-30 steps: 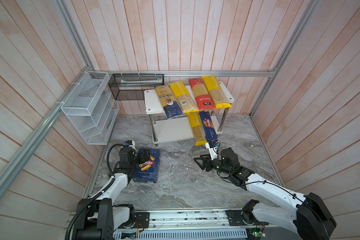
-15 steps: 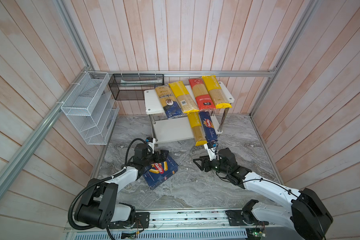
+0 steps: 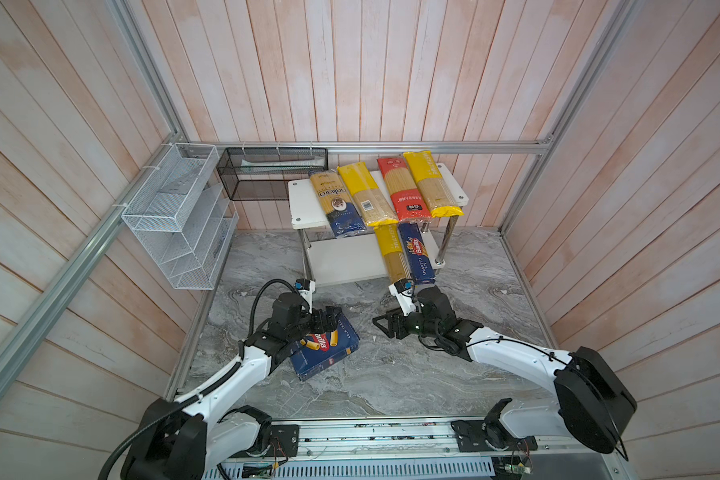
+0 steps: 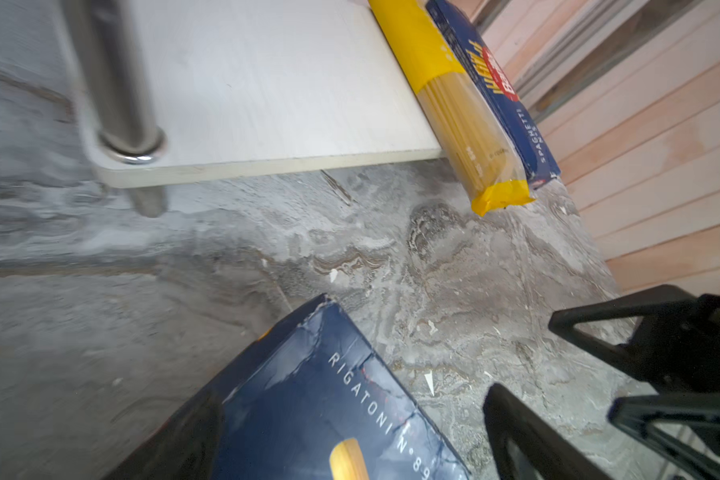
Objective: Place and organize the pasta boxes and bags onto the shelf
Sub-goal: 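Grasp the blue rigatoni box with the left gripper while the right grips its other end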
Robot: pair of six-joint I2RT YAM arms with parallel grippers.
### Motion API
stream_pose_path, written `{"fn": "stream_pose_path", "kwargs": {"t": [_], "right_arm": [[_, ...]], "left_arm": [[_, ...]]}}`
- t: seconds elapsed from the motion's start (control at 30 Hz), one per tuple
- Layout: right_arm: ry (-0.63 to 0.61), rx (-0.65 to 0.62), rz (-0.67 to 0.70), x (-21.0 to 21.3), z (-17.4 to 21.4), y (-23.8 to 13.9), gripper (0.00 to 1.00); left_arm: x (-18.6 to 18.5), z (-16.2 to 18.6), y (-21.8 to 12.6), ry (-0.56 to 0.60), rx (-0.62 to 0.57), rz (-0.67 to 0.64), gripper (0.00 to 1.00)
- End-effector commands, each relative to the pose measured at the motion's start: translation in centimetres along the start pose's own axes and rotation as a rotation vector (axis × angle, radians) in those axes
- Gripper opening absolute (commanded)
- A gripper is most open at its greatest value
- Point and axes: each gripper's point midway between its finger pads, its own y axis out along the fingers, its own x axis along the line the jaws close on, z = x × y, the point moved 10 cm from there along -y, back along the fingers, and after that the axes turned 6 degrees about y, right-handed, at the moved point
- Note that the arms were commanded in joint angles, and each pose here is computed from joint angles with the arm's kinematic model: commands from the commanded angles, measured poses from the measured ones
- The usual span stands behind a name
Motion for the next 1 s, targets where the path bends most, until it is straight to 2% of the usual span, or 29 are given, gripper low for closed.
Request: {"fn": "stream_pose_path", "kwargs": {"t": [0.0,0.13,0.3,0.67,0.87,0.97], "right_arm": [[-0.054,0.033,-0.079,1.2,-0.6,1.8,0.66],[-0.085,0.068,-0.092,2.0,-0.5,3.8,0.66],[-0.106,0.11,-0.11,2.4,0.1,5.1,0.67],[-0.104,0.149,-0.142,2.2,0.7,6.8,0.67],[-0.104,0.167,-0.173,2.6,0.9,8.1,0.67],[-0.103,0.178,-0.187,2.8,1.1,8.7,0.67]], "left_arm": [[1.2,1.1,-2.9,-0.105,0.045,-0.194,1.0],[1.6,3.3,-5.4,-0.216,0.062,-0.221,1.0],[2.0,5.3,-6.8,-0.288,0.021,-0.2,1.0],[2.5,7.0,-6.0,-0.305,0.074,-0.268,1.0],[2.6,7.0,-7.2,-0.334,0.026,-0.348,0.99],[2.7,7.5,-7.3,-0.353,0.039,-0.38,1.0]]}}
